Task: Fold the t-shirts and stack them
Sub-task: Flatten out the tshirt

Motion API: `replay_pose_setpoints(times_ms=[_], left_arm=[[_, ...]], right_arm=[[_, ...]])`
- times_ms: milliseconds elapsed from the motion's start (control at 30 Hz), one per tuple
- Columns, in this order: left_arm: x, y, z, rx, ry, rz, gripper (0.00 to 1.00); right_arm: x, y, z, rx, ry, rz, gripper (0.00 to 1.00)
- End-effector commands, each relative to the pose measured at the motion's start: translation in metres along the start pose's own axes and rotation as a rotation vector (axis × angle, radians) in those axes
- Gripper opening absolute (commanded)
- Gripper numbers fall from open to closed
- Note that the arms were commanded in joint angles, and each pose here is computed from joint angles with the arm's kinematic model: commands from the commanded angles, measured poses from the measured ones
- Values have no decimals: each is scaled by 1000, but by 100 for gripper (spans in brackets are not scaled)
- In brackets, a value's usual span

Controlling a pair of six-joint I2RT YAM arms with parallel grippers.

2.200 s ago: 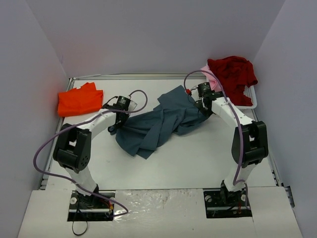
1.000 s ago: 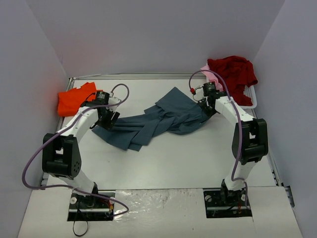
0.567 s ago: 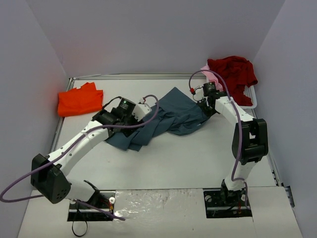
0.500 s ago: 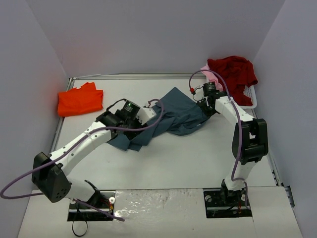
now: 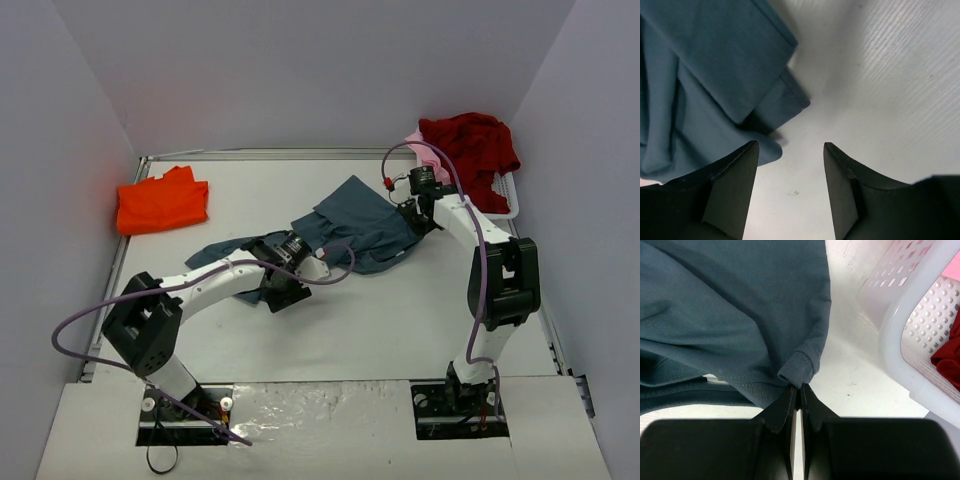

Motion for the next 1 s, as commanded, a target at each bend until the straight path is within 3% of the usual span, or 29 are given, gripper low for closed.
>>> replay_pose_setpoints(times_ms=[0, 433, 967], left_arm=[[-9, -4, 3, -4, -11, -31, 53], [-17, -33, 10, 57, -25, -16, 44], [-15, -49, 15, 74, -17, 30, 43]], right_arm=[[0, 1, 3, 7, -9, 1, 0], [3, -2, 0, 14, -4, -4, 0], [4, -4, -2, 23, -3, -1, 0]])
Point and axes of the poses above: each gripper's point midway between its finger pads, its own y axis back along the fingers, its own x axis along the line the jaws close on, z = x × y, the point moved 10 cm from there along y, back along the fingers, and after that the axes turned 13 degrees about y, right-handed, at the moved point
